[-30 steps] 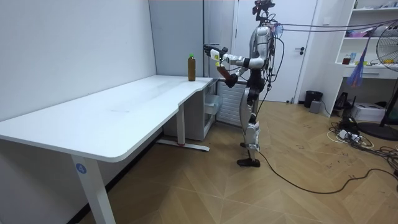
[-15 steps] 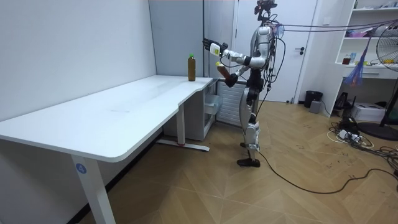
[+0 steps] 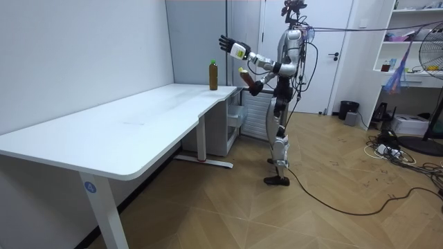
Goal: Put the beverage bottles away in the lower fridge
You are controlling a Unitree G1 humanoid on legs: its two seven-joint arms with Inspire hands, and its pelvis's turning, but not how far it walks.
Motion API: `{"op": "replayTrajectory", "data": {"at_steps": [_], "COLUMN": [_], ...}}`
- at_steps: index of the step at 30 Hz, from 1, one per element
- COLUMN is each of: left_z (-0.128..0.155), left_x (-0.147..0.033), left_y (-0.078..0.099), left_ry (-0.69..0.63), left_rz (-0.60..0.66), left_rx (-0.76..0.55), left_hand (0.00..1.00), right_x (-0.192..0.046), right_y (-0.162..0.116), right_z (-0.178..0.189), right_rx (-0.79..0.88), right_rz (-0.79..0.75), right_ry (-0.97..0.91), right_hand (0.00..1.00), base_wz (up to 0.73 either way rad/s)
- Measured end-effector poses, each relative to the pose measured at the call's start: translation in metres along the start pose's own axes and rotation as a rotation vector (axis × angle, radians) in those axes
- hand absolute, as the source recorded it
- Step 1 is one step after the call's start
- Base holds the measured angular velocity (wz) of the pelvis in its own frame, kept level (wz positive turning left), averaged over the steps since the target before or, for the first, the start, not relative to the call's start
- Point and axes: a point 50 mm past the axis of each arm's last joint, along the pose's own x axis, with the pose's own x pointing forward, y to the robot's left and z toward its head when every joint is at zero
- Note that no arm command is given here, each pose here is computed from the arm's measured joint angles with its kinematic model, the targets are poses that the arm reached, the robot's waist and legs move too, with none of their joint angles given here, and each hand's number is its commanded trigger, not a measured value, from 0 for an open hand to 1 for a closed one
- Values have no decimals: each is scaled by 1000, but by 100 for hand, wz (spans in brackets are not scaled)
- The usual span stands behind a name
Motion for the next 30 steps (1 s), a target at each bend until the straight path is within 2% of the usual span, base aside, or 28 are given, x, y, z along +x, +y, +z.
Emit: {"op": "replayTrajectory", "data": {"at_steps": [4, 8, 12, 16, 23, 25, 30], "left_z": [1, 1, 3, -7, -25, -38, -56], "left_x": [-10, -14, -21, -36, -59, -73, -95], "left_y": [13, 21, 40, 62, 80, 91, 103], "left_ry": [2, 6, 4, 64, 155, 222, 329], "left_rz": [158, 248, 373, 514, 694, 791, 921], "left_rx": [52, 88, 124, 147, 160, 169, 195], "left_hand": [0, 0, 0, 0, 0, 0, 0], "right_x": [-7, -13, -19, -20, -17, -14, -11], "right_y": [-2, -7, -11, -12, -11, -8, -5], "right_z": [-6, -9, -11, -12, -13, -14, -17], "right_rx": [29, 47, 65, 71, 76, 88, 90], "right_rz": [-42, -90, -129, -152, -173, -175, -170], "right_ry": [-16, -22, -31, -34, -32, -37, -20], "right_hand": [100, 100, 100, 100, 100, 100, 100], "base_wz": [2, 0, 0, -6, 0, 0, 0]}}
